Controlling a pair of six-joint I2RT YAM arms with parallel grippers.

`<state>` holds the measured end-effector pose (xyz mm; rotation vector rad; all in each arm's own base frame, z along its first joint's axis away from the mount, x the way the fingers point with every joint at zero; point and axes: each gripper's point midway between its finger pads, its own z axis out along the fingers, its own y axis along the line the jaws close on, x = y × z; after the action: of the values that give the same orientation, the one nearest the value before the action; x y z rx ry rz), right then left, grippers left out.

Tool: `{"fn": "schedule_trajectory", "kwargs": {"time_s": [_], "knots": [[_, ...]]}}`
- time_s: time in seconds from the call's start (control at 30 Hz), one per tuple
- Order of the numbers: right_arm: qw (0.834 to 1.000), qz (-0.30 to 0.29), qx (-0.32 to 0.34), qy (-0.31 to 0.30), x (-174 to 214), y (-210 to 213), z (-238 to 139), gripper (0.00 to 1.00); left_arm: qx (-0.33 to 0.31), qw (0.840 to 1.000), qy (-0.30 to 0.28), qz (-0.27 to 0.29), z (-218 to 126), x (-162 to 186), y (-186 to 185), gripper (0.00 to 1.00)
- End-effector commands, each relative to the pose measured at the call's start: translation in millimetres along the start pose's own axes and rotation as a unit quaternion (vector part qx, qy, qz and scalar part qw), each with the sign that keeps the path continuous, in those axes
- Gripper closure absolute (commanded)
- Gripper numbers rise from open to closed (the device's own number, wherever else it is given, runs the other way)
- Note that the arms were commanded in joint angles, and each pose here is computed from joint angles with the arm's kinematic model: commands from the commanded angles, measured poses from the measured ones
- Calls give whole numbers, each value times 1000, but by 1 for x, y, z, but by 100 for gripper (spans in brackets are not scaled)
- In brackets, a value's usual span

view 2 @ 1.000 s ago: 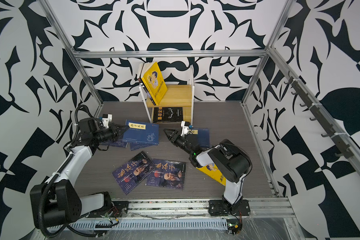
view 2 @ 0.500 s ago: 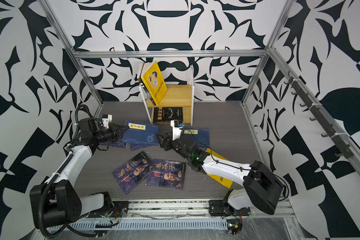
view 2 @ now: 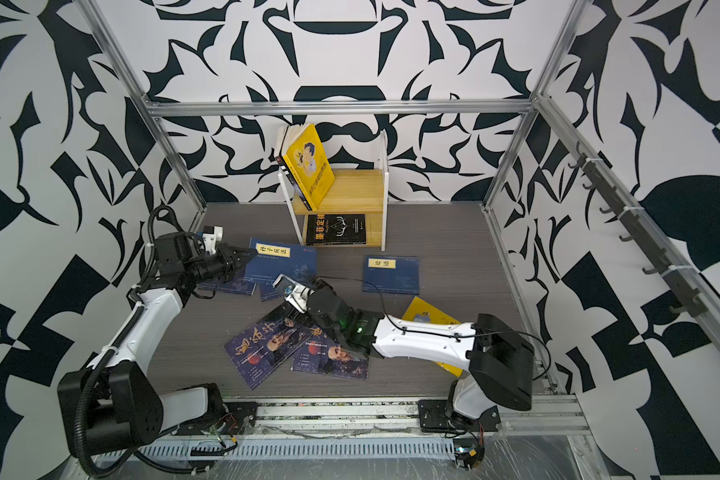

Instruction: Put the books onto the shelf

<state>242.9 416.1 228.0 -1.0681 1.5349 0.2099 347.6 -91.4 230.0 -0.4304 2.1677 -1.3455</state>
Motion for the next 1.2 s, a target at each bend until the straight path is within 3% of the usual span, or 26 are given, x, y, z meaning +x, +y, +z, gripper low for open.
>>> {"fn": "schedule_trajectory", "kwargs": {"time_s": [0.0,0.27,0.63,0.83,0.87,0.93,1.0,1.07,1.17], "knots": [[992,-116,45,-1,-31,-8,6,29,17,1000,0,7,-4,-3,-17,100],[974,-168,147,43,-37,-20,37,29,21,1000,1,7,-7,-1,-20,100],[973,-167,150,58,-33,-29,63,42,28,1000,9,2,-4,4,-25,100],[972,-177,130,78,-24,-28,68,63,34,999,14,16,-6,8,-31,100],[972,-180,127,83,-21,-29,68,100,31,999,12,18,-6,8,-29,100],[971,-183,126,89,-16,-32,67,100,26,999,9,16,-5,7,-26,100],[972,-179,116,99,-13,-34,64,100,29,999,10,14,-6,7,-29,91],[975,-166,115,98,-12,-40,58,100,33,999,13,17,-7,8,-31,68],[974,-165,115,102,-5,-46,52,100,22,1000,7,20,-6,7,-25,57]]}}
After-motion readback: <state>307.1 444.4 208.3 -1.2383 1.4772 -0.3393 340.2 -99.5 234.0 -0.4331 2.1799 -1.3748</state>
